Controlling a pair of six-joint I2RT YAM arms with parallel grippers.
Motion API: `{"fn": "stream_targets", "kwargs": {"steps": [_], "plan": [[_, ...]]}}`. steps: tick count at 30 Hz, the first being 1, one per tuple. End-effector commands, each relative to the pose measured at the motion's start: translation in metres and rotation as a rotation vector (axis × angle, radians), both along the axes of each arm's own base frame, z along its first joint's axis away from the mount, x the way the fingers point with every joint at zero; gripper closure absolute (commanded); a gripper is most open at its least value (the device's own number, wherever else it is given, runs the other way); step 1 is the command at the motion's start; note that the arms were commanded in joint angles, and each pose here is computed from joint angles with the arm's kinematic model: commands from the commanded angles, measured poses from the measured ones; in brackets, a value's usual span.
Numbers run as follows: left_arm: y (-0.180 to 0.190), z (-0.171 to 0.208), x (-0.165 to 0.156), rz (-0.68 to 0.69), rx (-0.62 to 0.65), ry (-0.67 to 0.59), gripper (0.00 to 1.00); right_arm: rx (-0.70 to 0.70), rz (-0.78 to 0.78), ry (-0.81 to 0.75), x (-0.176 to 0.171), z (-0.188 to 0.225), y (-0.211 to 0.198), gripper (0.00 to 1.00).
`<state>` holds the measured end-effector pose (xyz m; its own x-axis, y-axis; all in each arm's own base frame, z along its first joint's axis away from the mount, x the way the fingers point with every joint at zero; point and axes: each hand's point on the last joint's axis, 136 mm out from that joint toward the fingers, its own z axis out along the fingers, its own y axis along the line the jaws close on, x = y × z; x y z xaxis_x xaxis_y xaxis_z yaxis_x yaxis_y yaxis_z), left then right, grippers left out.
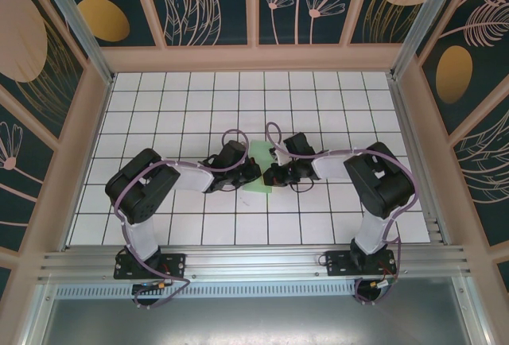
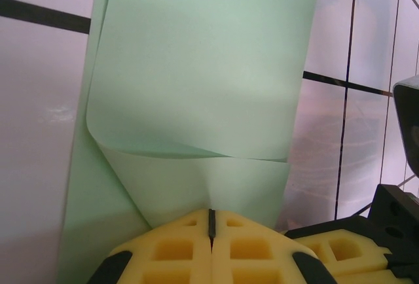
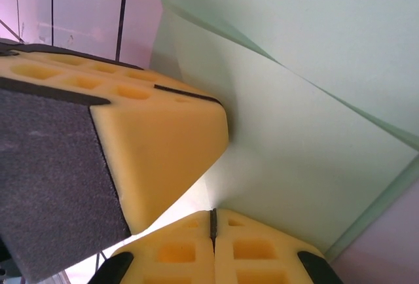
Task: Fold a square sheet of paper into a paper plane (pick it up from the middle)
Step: Fold the triangle a second time at the center of the table.
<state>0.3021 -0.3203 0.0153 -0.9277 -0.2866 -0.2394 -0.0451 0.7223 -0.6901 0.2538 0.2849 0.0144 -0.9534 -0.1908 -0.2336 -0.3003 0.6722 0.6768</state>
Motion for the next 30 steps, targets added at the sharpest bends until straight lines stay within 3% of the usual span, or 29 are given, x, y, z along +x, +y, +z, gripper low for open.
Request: {"fn": "stream_targets", "kwargs": {"steps": [1,17,23,30], "plan": [[0.037,-0.017,0.021,0.092,0.118,-0.033,0.94,-0.203,-0.024,0.111,-0.031,-0.047,-0.04,0.94],[0.065,-0.017,0.049,0.158,0.144,-0.053,0.91,-0.189,-0.028,0.112,-0.031,-0.043,-0.038,0.94],[0.062,0.004,0.066,0.17,0.145,-0.088,0.88,-0.177,-0.029,0.112,-0.029,-0.041,-0.035,0.94],[0.039,0.045,0.063,0.098,0.016,-0.13,0.88,-0.165,-0.033,0.102,-0.024,-0.037,-0.031,0.94]]}}
